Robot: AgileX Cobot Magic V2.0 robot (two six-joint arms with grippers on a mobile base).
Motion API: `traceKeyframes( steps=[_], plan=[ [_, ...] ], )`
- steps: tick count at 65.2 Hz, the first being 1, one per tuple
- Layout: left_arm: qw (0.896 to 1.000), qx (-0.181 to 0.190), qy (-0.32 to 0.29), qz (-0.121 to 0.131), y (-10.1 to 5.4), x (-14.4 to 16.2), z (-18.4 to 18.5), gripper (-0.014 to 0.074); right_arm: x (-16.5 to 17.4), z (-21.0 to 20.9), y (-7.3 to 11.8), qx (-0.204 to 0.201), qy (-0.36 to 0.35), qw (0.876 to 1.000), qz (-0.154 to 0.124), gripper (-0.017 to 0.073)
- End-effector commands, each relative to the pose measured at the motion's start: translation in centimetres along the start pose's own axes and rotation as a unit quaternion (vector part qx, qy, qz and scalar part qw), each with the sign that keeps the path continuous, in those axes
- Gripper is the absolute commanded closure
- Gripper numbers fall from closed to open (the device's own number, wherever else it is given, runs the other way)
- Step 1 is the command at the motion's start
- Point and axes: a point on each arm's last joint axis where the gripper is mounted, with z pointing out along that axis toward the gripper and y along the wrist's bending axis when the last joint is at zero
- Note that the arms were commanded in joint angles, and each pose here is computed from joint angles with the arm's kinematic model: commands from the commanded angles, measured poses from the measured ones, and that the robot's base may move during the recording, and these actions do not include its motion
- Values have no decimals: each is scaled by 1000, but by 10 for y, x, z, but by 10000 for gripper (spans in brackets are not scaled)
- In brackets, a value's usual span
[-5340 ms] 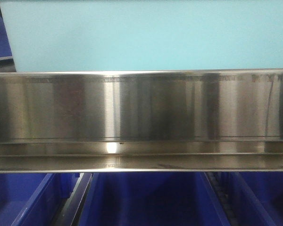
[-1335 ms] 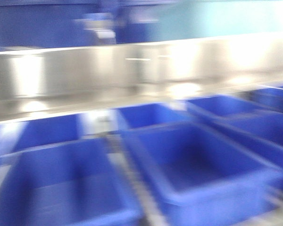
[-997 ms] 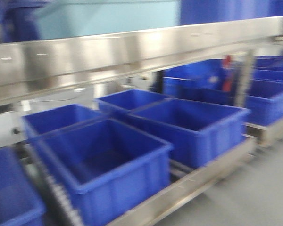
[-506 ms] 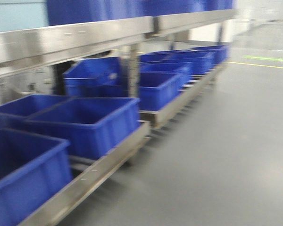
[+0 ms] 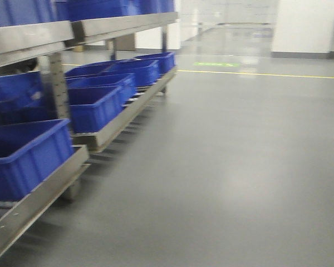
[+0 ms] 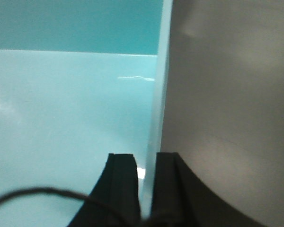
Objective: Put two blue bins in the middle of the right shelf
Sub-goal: 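Turn and drive away from the shelf holding the teal bin in both grippers, then drive along the aisle toward the blue-bin shelf carrying the teal bin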
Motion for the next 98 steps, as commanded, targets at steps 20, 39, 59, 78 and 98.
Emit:
traceKeyframes(
  steps=[20,39,59,78,98],
  plan=[
    [999,24,-29,1,-4,-5,-10,704,-7,-5,1,-4,-35,999,-6,711],
    [999,24,-29,1,-4,-5,-10,704,-7,-5,1,-4,-35,999,-6,711],
    [999,24,-29,1,-4,-5,-10,704,-7,-5,1,-4,-35,999,-6,711],
    [999,24,-29,1,-4,-5,-10,704,-7,-5,1,-4,-35,999,-6,711],
    [999,24,-29,1,-4,-5,-10,704,-7,-5,1,-4,-35,999,-6,711]
  ],
)
